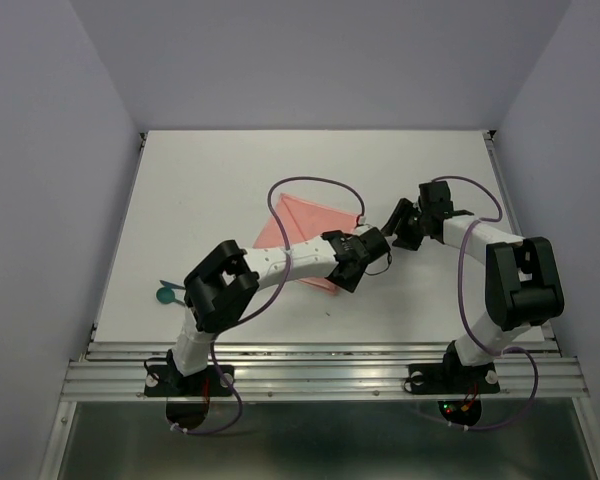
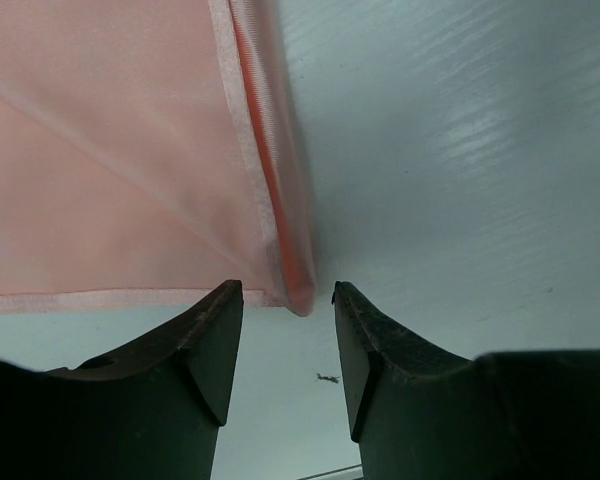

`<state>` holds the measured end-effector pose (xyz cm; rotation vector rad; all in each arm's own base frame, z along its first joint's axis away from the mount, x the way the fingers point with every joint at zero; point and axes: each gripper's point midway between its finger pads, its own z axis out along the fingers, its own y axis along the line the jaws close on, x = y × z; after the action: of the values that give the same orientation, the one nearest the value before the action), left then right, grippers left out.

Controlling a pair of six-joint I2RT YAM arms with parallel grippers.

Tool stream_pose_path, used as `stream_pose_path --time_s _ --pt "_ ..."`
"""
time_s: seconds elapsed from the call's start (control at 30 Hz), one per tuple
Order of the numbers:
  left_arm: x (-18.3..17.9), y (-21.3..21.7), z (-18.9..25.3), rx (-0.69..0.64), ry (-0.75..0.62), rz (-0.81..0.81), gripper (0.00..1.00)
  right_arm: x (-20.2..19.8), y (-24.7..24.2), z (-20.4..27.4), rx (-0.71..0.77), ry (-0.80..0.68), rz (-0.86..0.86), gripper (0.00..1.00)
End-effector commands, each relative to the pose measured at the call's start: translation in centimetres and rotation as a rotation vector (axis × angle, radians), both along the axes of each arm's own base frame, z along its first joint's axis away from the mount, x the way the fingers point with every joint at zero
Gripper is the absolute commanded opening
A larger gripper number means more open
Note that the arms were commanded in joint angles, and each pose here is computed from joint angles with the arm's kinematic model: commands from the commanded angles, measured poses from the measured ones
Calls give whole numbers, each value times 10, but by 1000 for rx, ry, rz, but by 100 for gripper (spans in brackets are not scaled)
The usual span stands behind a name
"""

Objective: Fold the napkin into a case and place the utensils inside
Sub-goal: Pick up the upper triangle-folded napkin from the center of the board.

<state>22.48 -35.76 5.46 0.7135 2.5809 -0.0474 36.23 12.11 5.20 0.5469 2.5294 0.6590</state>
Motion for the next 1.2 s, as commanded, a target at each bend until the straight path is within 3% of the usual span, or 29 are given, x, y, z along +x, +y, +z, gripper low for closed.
stream_pose_path --time_s 0.0,0.27,0.67,0.93,1.17 --pt "10 8 -3 55 -42 0 51 11 3 8 11 -45 12 59" --pt "7 12 -19 90 -27 -17 43 14 3 10 3 -51 15 59" --pt "17 12 20 72 -125 -25 41 14 5 9 9 -48 29 59" --pt "6 11 1 100 -86 -87 55 12 3 10 3 -47 28 60" --pt "1 13 -11 114 -64 -116 52 9 3 8 0 -42 25 60"
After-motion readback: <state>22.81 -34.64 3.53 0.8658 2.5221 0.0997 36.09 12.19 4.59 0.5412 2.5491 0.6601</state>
